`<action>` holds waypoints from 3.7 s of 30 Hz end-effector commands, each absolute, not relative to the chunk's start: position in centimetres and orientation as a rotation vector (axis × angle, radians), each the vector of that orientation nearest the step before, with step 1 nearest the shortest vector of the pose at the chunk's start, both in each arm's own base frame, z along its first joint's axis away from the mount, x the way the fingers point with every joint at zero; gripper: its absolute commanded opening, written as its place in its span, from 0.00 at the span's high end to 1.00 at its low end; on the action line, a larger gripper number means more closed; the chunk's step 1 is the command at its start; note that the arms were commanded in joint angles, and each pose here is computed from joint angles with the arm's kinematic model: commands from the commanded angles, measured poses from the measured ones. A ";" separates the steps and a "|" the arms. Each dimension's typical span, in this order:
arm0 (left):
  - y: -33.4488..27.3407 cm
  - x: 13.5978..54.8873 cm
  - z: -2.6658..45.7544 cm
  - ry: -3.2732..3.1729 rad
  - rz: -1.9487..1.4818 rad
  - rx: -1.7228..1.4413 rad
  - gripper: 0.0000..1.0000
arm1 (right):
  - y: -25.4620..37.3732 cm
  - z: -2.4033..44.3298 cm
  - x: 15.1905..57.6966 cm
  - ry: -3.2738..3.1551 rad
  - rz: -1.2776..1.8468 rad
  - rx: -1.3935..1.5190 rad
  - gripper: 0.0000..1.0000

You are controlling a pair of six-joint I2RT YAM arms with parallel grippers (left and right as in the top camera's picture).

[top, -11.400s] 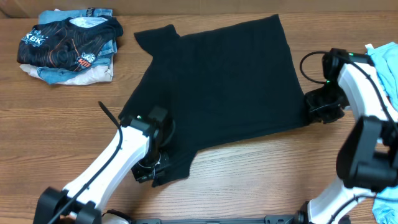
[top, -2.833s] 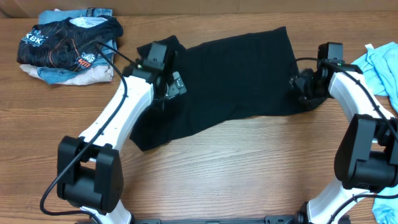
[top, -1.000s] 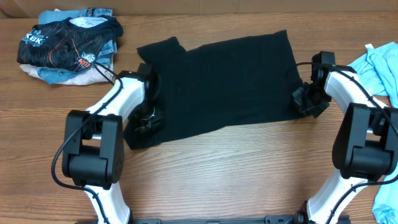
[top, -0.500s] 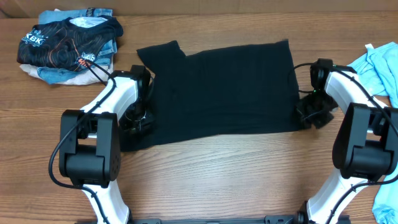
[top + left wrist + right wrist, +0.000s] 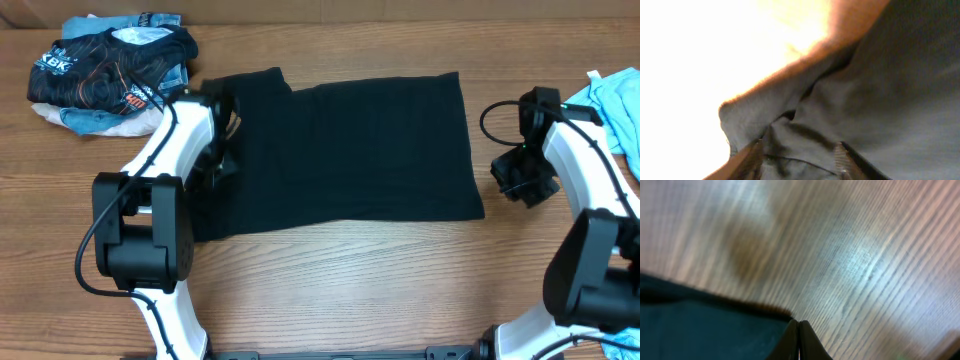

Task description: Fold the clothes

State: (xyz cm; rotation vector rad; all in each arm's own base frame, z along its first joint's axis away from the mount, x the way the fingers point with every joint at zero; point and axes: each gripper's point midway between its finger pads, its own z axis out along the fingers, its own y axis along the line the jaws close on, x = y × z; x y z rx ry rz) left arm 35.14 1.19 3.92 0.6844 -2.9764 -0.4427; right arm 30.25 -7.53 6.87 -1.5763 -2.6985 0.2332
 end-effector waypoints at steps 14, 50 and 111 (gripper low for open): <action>-5.4 38.4 8.5 -3.043 0.070 0.580 0.00 | -3.2 8.2 37.3 -3.124 -0.354 -1.071 0.18; -13.4 40.2 7.7 -3.118 0.239 0.625 0.23 | -2.5 4.6 39.4 -3.135 -0.430 -0.972 0.00; -12.1 45.1 6.5 -3.284 0.083 0.552 0.00 | -0.8 3.6 39.6 -3.123 -0.455 -0.913 0.24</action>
